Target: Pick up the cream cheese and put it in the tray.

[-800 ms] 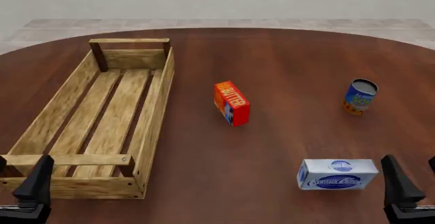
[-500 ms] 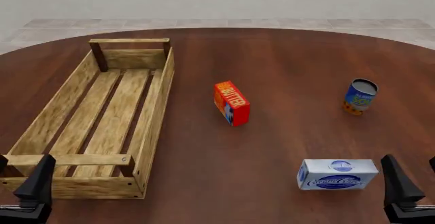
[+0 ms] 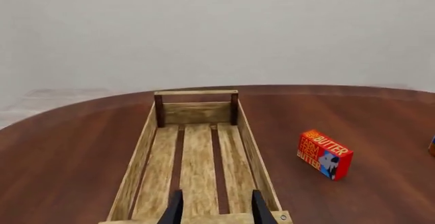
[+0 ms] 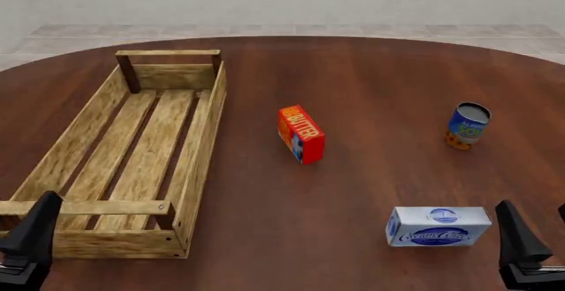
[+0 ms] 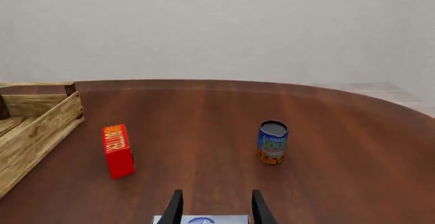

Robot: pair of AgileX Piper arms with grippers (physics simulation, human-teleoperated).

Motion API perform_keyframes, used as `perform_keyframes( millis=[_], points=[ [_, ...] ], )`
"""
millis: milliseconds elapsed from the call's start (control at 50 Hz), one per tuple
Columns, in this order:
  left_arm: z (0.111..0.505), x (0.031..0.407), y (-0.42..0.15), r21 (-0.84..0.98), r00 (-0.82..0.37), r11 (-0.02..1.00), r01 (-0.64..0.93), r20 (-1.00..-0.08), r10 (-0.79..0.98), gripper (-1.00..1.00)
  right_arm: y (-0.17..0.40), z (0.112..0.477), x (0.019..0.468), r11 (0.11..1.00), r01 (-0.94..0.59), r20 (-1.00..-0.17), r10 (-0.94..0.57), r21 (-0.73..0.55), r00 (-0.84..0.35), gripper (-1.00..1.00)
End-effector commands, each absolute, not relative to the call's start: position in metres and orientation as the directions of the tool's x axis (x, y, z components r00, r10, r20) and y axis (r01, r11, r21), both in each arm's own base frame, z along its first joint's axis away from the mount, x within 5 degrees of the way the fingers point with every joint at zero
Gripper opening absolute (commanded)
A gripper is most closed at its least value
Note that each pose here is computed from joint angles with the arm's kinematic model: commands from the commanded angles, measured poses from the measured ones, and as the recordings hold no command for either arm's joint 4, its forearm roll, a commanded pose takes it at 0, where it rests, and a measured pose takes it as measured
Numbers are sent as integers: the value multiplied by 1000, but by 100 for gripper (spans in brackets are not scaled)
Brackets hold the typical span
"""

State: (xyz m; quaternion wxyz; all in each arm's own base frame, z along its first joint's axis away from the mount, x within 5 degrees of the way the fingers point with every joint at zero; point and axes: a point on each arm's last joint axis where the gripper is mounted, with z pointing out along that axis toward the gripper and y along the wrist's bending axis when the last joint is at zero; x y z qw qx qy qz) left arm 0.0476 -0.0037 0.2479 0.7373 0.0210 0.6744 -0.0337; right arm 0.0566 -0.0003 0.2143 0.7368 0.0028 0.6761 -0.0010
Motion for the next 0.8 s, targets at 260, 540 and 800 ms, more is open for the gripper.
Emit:
perform_keyframes(
  millis=[260, 540, 800],
  points=[
    [313, 27, -6, -94, 57, 970, 223, -992, -110, 100, 0, 215, 56, 1000, 7, -996, -6, -5, 92, 100],
    [330, 42, -18, -83, -5, 915, 394, -996, -89, 100, 0, 215, 56, 1000, 8, -996, -3, -2, 91, 100],
    [344, 60, -34, -66, -40, 867, 493, -998, -53, 100, 0, 215, 56, 1000, 8, -996, -2, -1, 91, 100]
  ],
)
